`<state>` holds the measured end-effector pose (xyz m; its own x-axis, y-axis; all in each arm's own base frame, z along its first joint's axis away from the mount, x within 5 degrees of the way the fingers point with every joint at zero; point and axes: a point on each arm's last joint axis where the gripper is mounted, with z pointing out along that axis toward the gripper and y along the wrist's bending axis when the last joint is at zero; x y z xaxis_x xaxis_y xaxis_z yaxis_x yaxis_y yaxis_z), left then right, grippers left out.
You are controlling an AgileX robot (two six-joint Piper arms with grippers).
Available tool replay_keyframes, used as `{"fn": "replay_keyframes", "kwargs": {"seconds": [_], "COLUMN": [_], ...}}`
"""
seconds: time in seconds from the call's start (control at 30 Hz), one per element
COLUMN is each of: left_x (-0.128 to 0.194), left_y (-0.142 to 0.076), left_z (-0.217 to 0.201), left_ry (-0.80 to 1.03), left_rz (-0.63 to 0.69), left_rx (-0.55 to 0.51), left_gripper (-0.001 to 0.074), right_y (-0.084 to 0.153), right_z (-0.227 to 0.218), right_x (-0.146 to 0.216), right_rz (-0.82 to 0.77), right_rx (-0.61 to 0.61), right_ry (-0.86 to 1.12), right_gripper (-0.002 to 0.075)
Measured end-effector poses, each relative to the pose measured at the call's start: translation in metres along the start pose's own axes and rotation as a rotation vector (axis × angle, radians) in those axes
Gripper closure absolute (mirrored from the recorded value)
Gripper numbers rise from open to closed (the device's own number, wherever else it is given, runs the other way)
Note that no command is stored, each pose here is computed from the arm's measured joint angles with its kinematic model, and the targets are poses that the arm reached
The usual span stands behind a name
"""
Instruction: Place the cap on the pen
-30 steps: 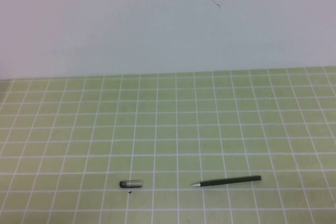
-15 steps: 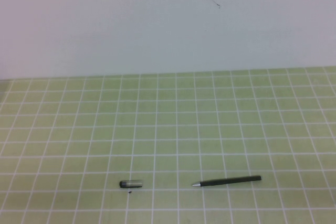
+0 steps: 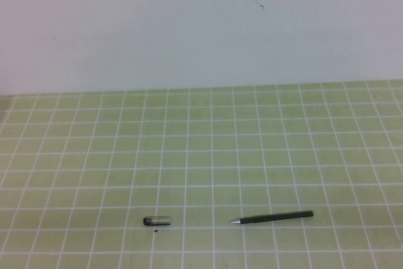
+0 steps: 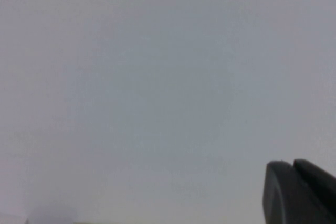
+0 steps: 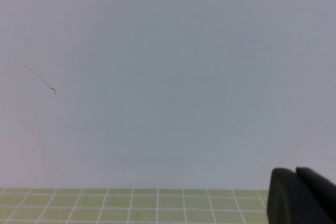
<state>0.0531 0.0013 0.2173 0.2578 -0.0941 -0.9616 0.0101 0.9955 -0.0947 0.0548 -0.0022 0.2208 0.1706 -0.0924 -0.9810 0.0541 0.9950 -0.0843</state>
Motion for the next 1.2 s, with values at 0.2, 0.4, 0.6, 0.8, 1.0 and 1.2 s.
{"fn": "replay_keyframes", "kwargs": {"seconds": [0.2, 0.4, 0.6, 0.8, 1.0, 1.2], "left_x": [-0.005, -0.016, -0.051, -0.076, -0.065, -0.065], "left_y": [0.0, -0.001, -0.006, -0.009, -0.007, -0.007], "left_z": [0.0, 0.0, 0.0, -0.003, -0.001, -0.002], "left_ry": [-0.053, -0.11, -0.067, -0.135, -0.067, 0.018], "left_rz": [-0.027, -0.21, -0.113, -0.032, -0.044, -0.071], "left_rx": [0.002, 0.013, 0.021, 0.03, 0.021, 0.008], "left_gripper": [0.0735, 0.0735, 0.0735, 0.0735, 0.0734, 0.0735], "right_y": [0.0, -0.001, -0.005, -0.003, -0.001, -0.001], "right_z": [0.0, -0.001, -0.003, -0.001, 0.0, 0.0], "right_x": [-0.003, -0.012, -0.021, -0.016, -0.005, -0.004], "right_rz": [0.002, 0.003, 0.081, 0.078, 0.006, 0.004], "right_rx": [0.004, 0.015, 0.044, 0.022, 0.003, -0.001], "right_ry": [-0.029, -0.128, -0.239, -0.102, 0.014, 0.031], "right_gripper": [0.0727, 0.0727, 0.0727, 0.0727, 0.0727, 0.0727]}}
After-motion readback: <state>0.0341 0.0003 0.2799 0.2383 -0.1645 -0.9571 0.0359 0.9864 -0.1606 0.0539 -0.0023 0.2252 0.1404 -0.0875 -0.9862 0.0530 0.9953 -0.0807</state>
